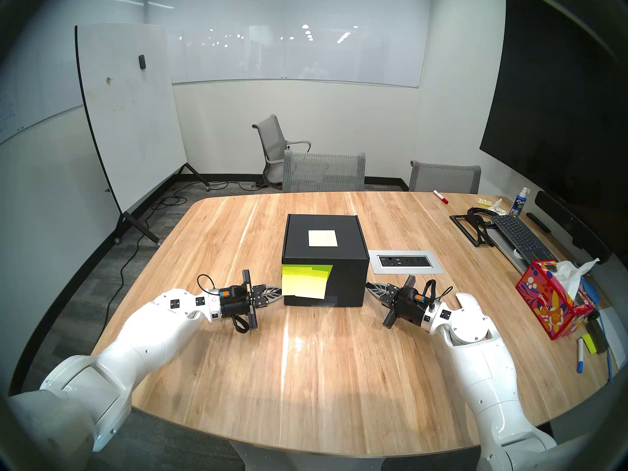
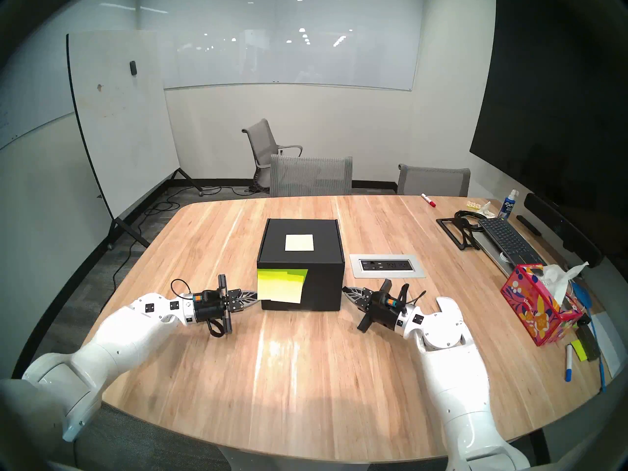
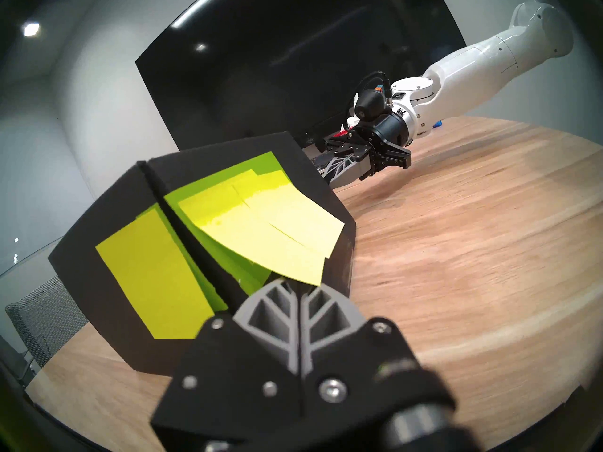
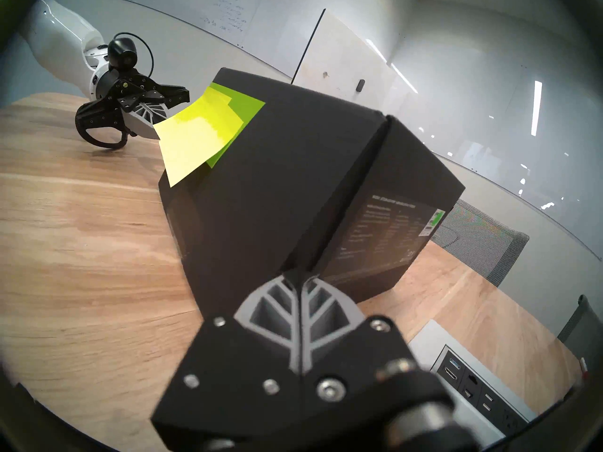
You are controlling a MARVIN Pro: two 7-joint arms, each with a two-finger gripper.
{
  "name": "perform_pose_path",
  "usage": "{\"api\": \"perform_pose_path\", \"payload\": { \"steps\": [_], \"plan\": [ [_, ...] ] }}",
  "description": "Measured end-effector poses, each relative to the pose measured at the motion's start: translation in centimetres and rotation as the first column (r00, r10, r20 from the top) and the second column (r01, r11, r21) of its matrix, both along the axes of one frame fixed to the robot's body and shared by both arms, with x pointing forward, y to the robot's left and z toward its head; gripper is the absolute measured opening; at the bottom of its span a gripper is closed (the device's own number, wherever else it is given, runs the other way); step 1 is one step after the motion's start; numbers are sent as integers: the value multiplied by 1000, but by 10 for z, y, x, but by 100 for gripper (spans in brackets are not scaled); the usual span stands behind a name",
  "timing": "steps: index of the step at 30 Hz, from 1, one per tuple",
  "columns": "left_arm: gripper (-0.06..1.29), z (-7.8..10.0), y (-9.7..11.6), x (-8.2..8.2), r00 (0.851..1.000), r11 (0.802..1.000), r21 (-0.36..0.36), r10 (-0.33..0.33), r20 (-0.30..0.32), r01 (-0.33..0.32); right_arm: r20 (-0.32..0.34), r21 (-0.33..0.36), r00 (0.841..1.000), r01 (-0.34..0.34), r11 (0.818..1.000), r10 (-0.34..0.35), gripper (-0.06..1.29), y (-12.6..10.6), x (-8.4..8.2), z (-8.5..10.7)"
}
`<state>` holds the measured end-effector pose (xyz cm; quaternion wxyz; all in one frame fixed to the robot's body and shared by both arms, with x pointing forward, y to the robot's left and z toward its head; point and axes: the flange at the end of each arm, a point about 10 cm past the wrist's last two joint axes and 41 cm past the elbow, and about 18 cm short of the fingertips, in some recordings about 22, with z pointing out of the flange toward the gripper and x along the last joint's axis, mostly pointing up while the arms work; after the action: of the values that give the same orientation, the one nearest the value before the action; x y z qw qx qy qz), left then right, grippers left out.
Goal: Open the box and place the mouse inside
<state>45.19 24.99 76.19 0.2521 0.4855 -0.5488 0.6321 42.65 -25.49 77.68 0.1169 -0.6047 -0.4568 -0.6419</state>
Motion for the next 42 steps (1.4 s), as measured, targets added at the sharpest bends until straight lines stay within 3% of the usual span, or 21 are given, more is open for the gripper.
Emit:
{"api": "perform_pose_path", "payload": {
  "steps": [42],
  "plan": [
    [-2,-14,14,12,997,997,37,75,-18,-75,-15,4,1000,15,1000,-15,-3,-4,2,-13]
  ]
}}
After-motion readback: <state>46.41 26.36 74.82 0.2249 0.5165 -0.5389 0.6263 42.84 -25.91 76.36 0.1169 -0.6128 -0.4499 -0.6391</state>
